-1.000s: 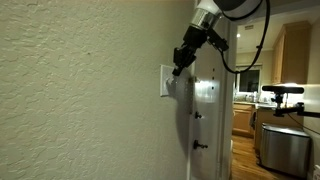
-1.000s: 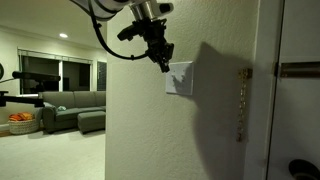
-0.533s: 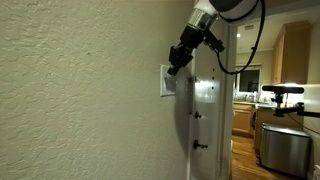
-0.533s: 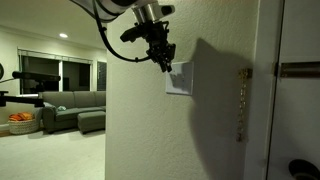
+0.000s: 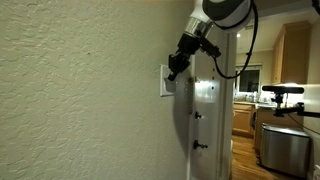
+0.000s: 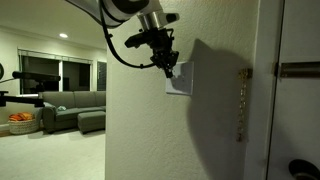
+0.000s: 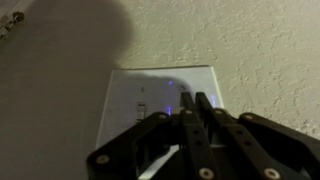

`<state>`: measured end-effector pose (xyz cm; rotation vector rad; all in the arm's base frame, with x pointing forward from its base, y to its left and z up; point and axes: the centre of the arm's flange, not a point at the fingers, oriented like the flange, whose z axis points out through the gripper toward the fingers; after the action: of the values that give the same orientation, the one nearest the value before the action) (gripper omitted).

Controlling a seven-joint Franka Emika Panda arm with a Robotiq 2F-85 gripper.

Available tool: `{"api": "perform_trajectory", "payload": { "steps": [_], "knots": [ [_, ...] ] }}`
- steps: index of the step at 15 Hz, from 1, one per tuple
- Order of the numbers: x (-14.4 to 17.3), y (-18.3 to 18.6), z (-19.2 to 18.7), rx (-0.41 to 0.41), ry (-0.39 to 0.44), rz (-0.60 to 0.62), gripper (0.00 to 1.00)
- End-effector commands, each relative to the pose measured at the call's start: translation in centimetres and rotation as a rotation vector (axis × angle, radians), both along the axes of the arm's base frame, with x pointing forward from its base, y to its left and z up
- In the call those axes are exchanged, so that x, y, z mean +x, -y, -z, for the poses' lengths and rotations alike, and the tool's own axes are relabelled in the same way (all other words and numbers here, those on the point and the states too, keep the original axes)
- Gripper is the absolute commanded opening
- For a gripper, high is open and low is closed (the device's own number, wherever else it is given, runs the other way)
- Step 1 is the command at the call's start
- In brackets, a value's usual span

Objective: Flip down the left light switch

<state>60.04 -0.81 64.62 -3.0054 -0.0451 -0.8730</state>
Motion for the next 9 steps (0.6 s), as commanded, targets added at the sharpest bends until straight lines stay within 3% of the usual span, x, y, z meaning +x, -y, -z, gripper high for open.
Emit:
{"api": "perform_trajectory", "payload": {
  "steps": [1,9],
  "knots": [
    [0.5,0.9,1.0,-0.009,-0.013,-0.010,0.07],
    [0.6,0.6,4.5,-0.006,-0.091,-0.018,0.02]
  ]
}}
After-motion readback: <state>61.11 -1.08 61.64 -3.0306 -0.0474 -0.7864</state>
